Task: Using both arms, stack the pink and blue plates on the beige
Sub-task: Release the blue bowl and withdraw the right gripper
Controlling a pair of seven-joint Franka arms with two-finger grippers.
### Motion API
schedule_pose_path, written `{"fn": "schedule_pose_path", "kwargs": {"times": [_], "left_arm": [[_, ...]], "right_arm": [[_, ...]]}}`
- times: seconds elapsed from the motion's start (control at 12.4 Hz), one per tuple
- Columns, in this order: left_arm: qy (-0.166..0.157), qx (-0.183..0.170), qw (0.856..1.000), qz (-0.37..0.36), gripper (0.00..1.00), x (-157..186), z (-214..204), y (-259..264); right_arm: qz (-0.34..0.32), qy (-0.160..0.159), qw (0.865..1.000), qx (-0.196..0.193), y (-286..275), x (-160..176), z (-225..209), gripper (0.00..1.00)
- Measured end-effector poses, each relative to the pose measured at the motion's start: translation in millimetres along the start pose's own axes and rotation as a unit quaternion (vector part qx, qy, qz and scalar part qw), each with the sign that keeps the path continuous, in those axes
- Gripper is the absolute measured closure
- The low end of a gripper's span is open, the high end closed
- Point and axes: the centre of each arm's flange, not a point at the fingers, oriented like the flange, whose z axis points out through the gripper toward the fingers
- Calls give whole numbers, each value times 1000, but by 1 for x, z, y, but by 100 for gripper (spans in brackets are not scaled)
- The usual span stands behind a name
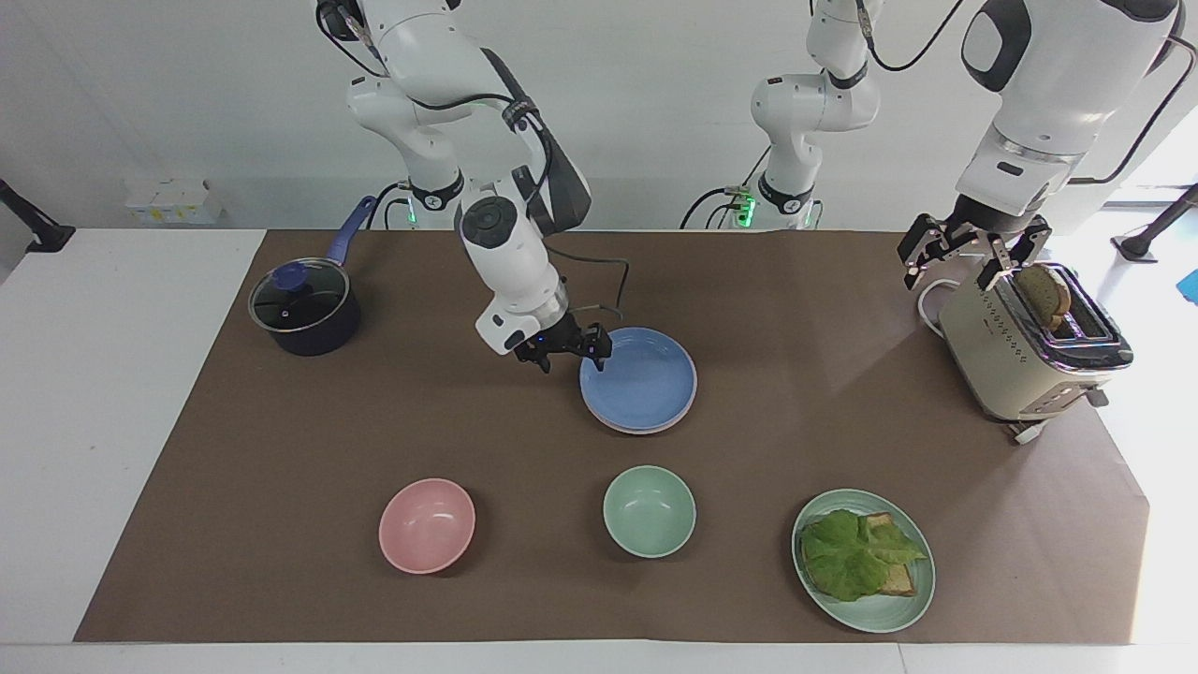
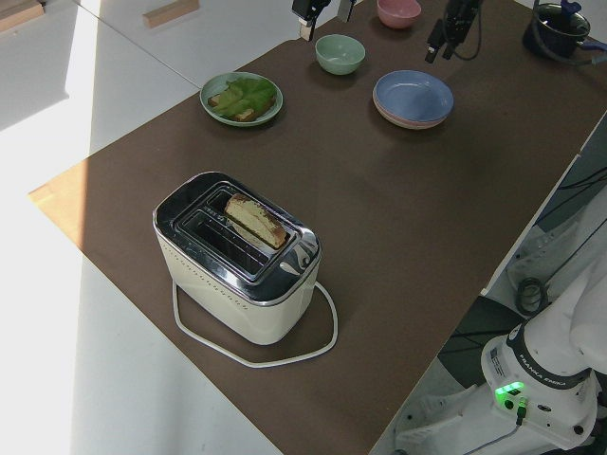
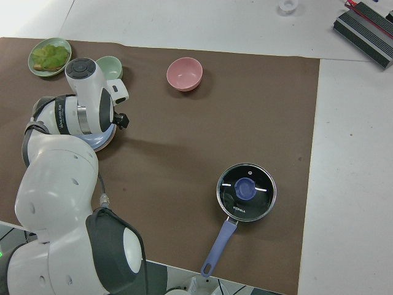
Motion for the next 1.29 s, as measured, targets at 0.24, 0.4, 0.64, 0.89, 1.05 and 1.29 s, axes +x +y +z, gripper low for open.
{"fn": "schedule_pose_path", "kwargs": {"times": [0.24,0.4,0.64,0.89,1.05,1.29], "left_arm": [[0,0,1000,0,0,0,0,0],[0,0,1000,0,0,0,0,0],[0,0,1000,0,0,0,0,0],[0,0,1000,0,0,0,0,0],[0,0,1000,0,0,0,0,0],[0,0,1000,0,0,0,0,0]], "right_arm": [[15,51,998,-35,53,27,-74,0],[32,70,996,-52,86,33,-121,0],[38,70,993,-81,123,32,-185,0],[37,63,991,-114,137,29,-251,0],[32,59,988,-137,136,25,-275,0],[20,33,988,-149,135,17,-290,0]]}}
